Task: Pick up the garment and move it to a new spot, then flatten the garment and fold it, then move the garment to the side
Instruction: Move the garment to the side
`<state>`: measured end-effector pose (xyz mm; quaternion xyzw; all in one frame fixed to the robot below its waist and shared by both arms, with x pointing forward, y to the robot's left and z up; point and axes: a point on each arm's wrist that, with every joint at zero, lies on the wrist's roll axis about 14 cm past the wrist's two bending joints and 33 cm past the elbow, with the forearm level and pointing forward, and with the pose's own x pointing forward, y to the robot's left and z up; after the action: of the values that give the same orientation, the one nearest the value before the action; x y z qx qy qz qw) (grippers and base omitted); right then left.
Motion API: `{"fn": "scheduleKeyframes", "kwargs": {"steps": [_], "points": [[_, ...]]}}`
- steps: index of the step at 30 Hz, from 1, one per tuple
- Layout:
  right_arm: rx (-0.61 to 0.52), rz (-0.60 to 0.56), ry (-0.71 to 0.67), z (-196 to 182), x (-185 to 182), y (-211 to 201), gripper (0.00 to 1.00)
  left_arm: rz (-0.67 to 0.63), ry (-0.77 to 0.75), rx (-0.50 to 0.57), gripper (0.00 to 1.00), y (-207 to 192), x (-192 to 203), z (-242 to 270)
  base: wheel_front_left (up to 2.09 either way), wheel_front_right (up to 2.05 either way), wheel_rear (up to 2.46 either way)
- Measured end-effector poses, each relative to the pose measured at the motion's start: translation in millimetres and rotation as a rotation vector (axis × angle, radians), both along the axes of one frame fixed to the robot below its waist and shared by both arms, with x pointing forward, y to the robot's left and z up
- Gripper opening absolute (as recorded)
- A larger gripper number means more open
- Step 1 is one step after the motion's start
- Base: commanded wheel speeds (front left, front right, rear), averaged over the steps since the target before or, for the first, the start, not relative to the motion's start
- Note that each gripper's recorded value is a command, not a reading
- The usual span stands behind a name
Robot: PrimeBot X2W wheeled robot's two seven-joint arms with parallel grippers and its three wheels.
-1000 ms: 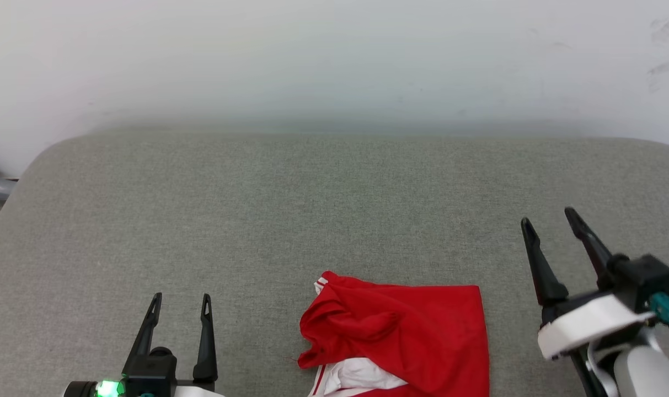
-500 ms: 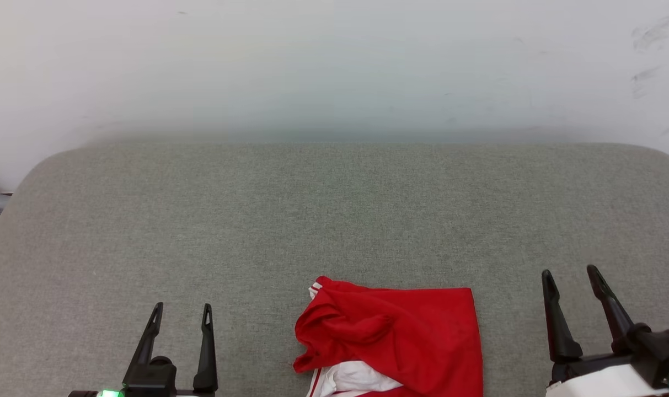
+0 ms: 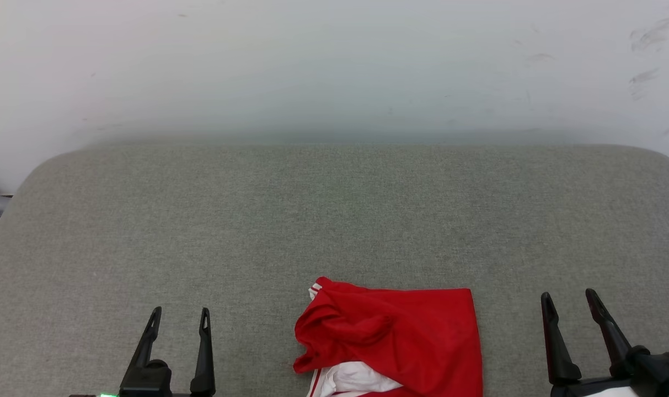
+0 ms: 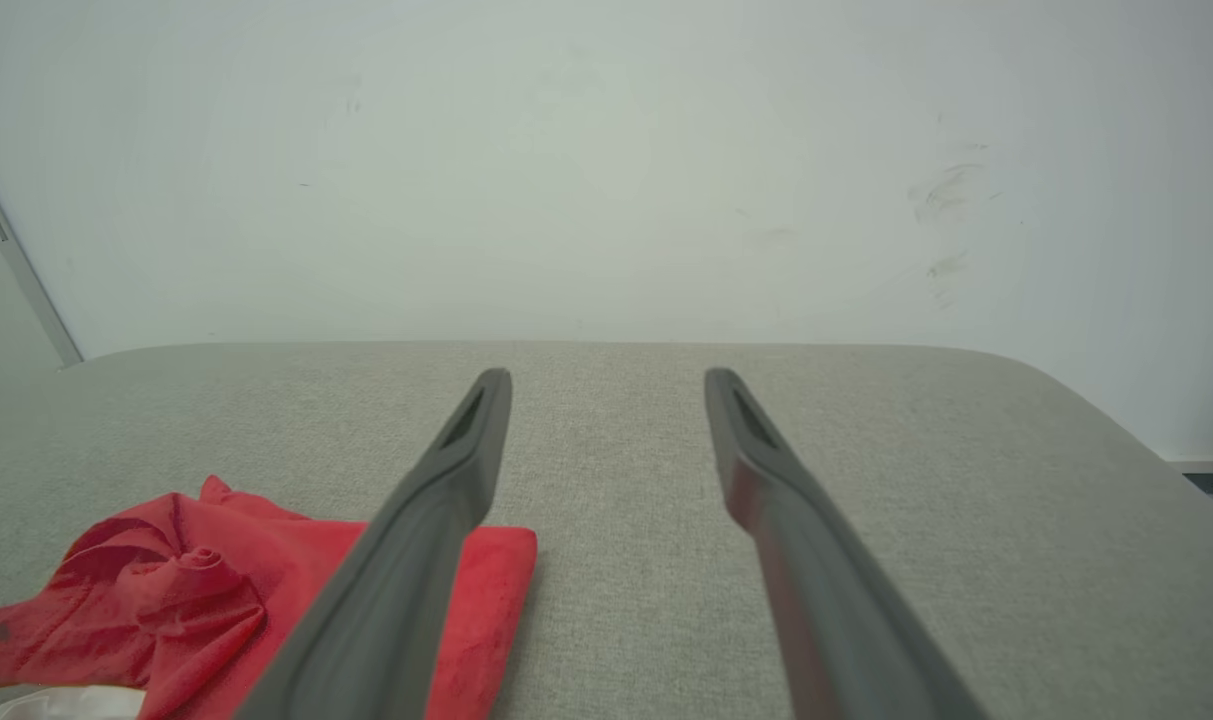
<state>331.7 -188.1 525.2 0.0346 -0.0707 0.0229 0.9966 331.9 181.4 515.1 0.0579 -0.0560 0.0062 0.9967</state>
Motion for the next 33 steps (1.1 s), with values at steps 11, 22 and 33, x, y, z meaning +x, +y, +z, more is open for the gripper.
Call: {"fn": "scheduleKeyframes", "kwargs": {"steps": [11,22,33], "points": [[-0.035,-0.001,-0.024,14,8,-3,1.00,0.008,-0.002,-0.003,1.00,2,-3,0,0.00,0.00,0.00],[-0.082,0.097,0.018,55,54,-2,1.00,0.034,0.010,-0.007,1.00,9,-7,-3,0.00,0.00,0.00],[-0.110,0.373,0.413,19,65,51,1.00,0.048,0.023,-0.011,1.00,12,-3,-7,0.00,0.00,0.00]]}}
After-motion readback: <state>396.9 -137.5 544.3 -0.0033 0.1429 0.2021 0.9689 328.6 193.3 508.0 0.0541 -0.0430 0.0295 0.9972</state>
